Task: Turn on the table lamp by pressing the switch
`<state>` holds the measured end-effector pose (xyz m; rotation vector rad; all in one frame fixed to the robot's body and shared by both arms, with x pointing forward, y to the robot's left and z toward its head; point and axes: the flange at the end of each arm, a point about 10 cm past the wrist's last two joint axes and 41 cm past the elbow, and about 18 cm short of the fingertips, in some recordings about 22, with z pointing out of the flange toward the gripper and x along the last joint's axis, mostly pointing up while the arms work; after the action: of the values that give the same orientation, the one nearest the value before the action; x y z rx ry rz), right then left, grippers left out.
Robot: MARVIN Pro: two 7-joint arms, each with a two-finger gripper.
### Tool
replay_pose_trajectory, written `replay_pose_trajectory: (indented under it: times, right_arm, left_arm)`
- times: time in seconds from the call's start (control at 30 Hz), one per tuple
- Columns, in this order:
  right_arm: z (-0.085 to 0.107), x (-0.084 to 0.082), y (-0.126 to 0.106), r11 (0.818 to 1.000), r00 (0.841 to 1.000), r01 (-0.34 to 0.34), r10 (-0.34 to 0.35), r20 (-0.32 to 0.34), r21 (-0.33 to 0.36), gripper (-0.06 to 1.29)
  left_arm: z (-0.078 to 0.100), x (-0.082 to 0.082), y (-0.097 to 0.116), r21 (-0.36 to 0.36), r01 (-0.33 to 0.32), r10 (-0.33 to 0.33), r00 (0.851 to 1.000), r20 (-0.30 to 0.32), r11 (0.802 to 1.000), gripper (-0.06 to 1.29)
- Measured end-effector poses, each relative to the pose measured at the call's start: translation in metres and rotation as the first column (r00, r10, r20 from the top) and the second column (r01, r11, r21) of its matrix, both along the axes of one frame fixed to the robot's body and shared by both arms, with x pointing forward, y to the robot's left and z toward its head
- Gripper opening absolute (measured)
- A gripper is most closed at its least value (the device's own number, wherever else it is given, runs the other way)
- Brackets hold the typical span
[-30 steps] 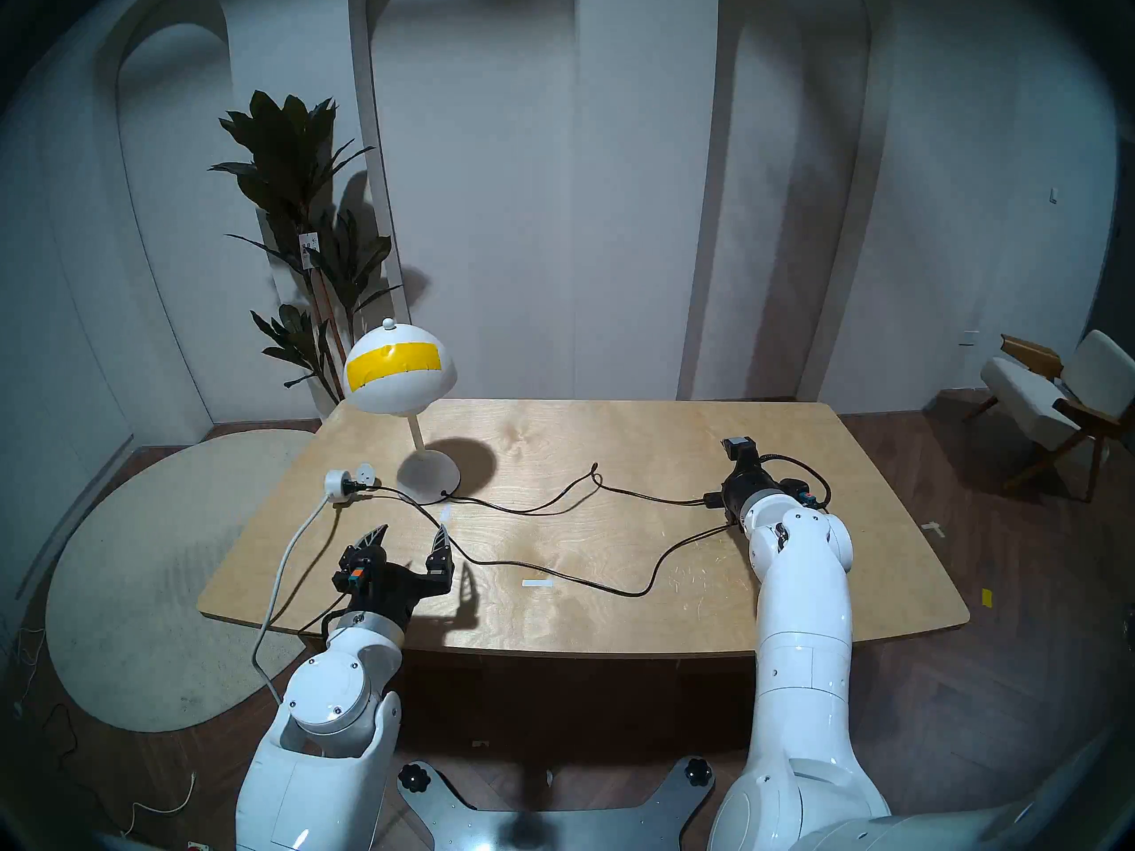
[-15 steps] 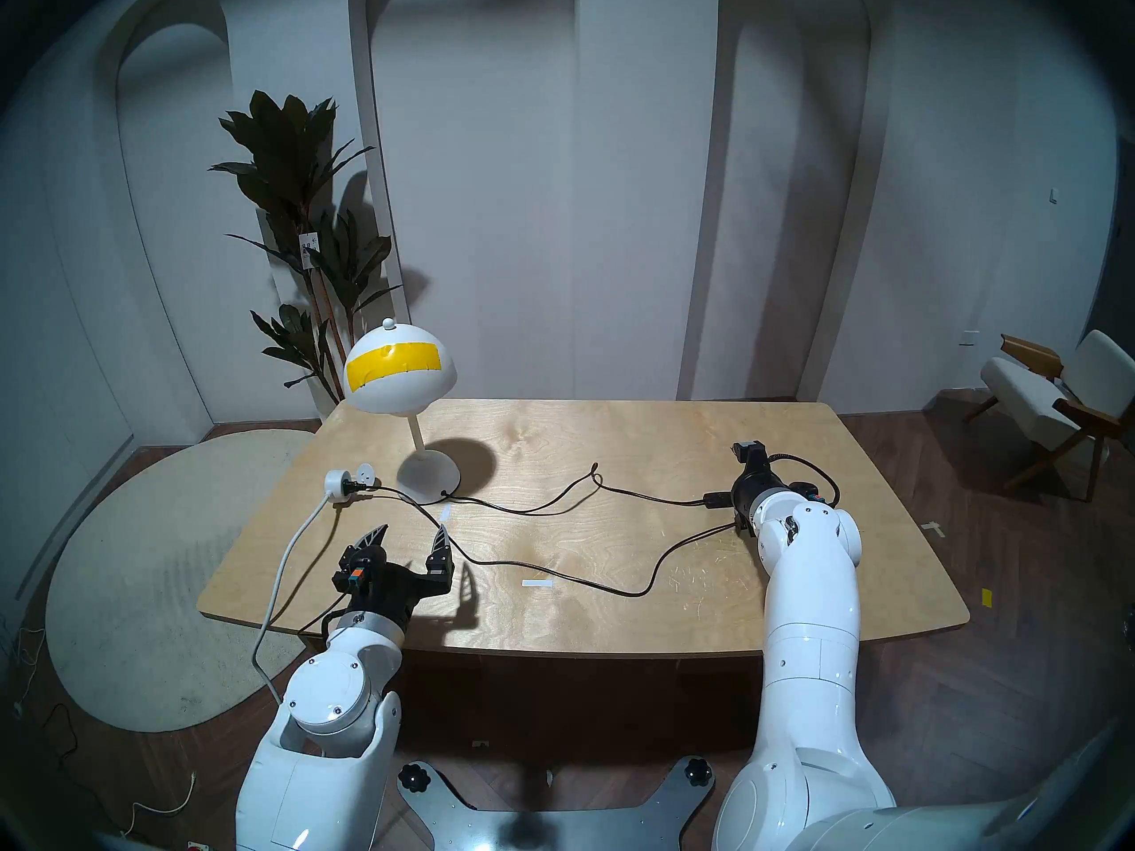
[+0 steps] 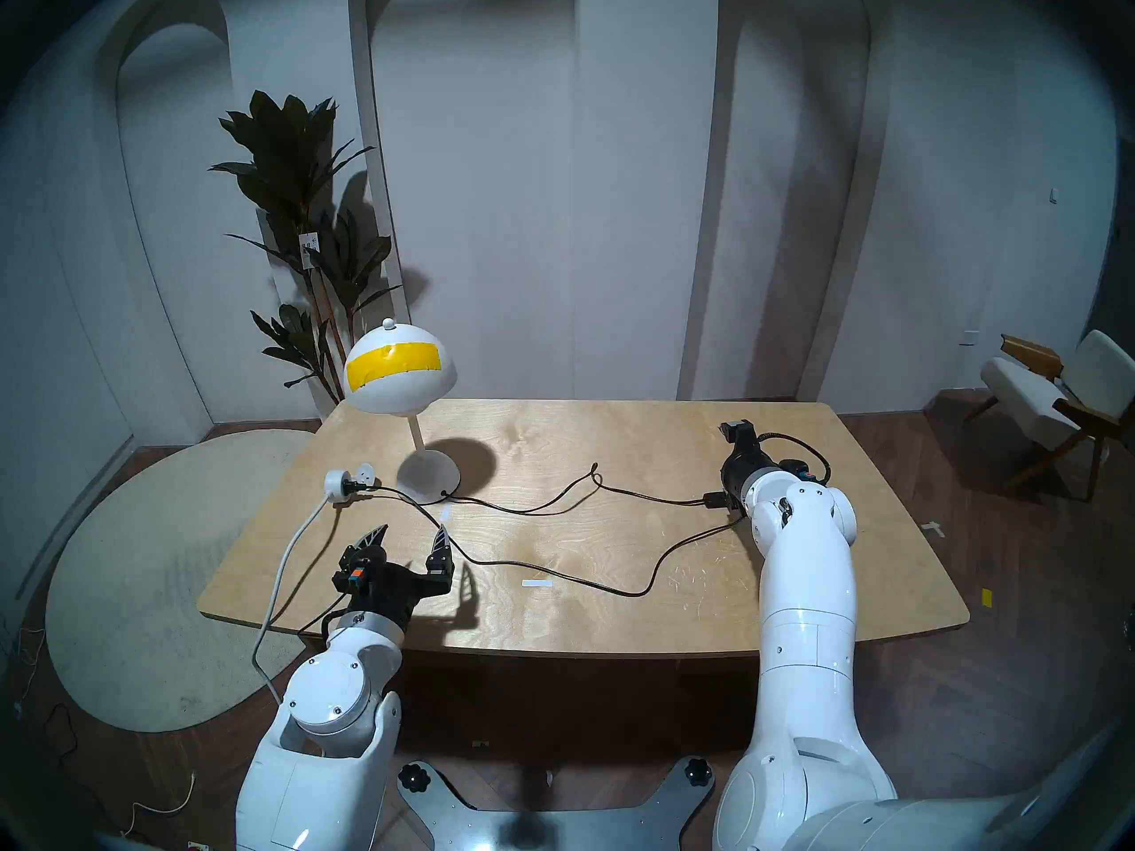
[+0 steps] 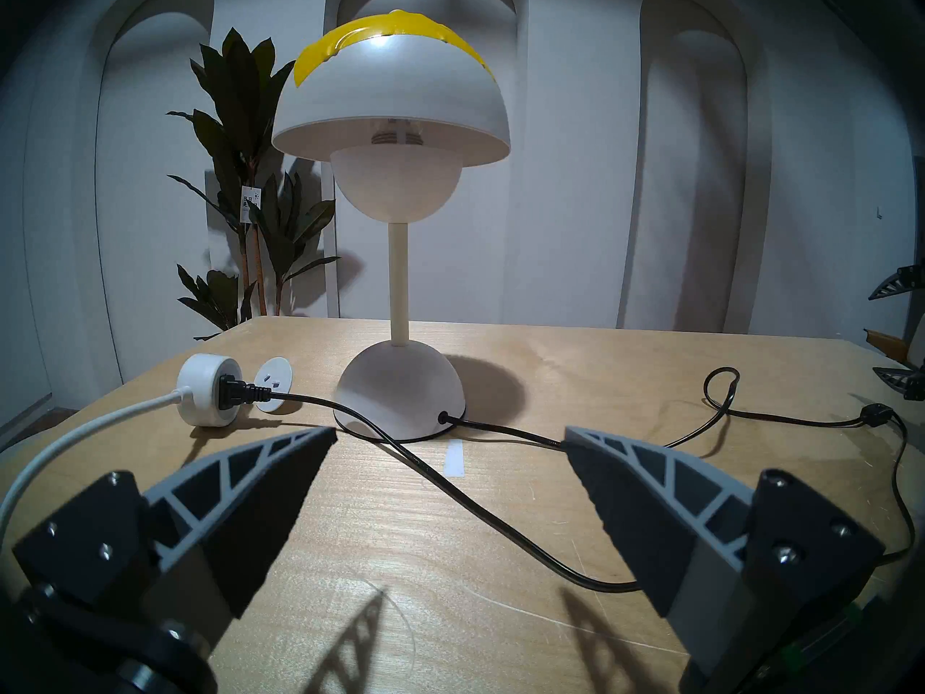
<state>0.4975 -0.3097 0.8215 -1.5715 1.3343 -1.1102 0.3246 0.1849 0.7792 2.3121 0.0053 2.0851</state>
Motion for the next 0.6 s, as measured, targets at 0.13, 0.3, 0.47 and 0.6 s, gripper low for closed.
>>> replay_pose_trajectory:
  times: [0.13,0.3,0.47,0.6]
  right_arm:
    - [-0.005,0.003,0.006,1.000,1.000,-0.016,0.016,-0.013,0.010,1.22]
    - [-0.017,0.004,0.013,0.999,0.999,-0.030,0.031,-0.043,0.025,1.22]
    - [-0.023,0.005,0.015,0.999,0.998,-0.034,0.036,-0.054,0.031,1.22]
    - [-0.026,0.006,0.013,0.999,0.998,-0.025,0.027,-0.058,0.032,1.22]
  left_arm:
    - [0.000,0.000,0.000,0.000,0.000,0.000,1.000,0.000,1.000,1.23]
    - [0.000,0.000,0.000,0.000,0.000,0.000,1.000,0.000,1.000,1.23]
    - [0.000,0.000,0.000,0.000,0.000,0.000,1.000,0.000,1.000,1.23]
    - [0.000,0.000,0.000,0.000,0.000,0.000,1.000,0.000,1.000,1.23]
